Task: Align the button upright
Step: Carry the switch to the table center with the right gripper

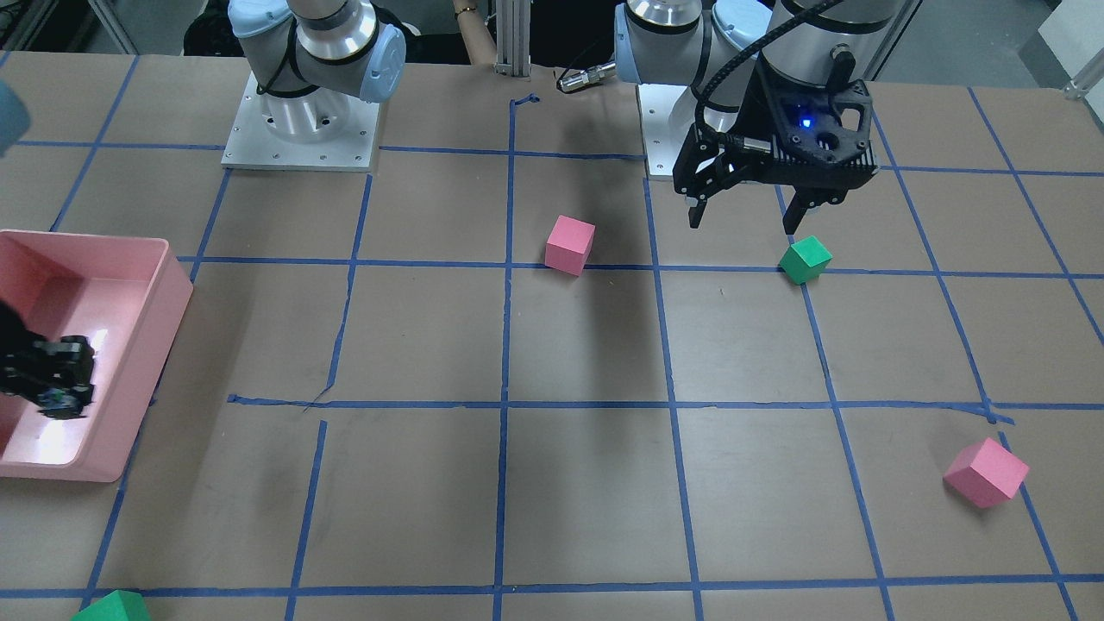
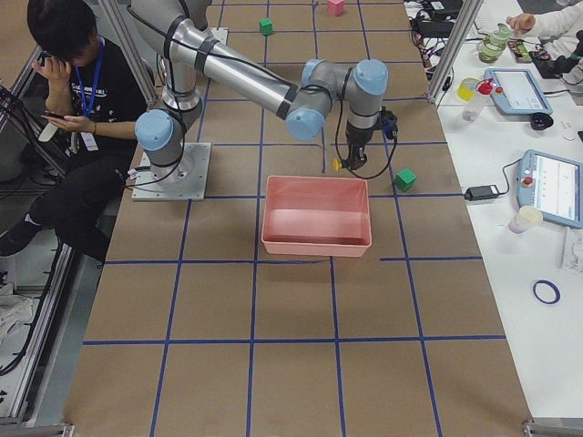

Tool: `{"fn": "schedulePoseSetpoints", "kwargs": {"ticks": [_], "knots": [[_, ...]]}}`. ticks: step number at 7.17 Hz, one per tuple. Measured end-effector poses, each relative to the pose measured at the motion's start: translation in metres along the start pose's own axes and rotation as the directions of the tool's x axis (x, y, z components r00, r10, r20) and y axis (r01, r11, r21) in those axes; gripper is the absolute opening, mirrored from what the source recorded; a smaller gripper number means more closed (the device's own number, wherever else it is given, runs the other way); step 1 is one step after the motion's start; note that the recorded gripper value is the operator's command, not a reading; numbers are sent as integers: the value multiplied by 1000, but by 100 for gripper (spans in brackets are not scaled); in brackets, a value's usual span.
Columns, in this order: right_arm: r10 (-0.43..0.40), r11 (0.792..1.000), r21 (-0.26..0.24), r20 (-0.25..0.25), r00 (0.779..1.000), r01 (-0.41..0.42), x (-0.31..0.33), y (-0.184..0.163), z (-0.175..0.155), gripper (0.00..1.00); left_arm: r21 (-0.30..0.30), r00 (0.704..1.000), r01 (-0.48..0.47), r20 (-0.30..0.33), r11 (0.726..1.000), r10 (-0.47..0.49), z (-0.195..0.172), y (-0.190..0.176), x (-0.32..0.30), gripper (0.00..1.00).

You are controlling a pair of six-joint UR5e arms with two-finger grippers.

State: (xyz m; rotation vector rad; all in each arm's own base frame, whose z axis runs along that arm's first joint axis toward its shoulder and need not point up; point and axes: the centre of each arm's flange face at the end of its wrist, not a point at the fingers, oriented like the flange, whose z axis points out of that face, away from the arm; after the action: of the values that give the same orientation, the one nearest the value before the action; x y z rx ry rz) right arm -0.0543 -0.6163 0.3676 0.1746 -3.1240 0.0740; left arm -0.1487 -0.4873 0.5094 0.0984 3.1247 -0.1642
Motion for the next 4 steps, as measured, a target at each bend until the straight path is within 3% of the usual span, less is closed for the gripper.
{"fn": "schedulePoseSetpoints", "kwargs": {"ticks": [2,4], "knots": [[34,999,13,19,999,-34,-133,-14,-8,0,1,1000,0,-1,1000,0,0,0,0,100],[70,997,28,37,997,-71,-267,-7,4,0,1,1000,0,-1,1000,0,0,0,0,100]]}}
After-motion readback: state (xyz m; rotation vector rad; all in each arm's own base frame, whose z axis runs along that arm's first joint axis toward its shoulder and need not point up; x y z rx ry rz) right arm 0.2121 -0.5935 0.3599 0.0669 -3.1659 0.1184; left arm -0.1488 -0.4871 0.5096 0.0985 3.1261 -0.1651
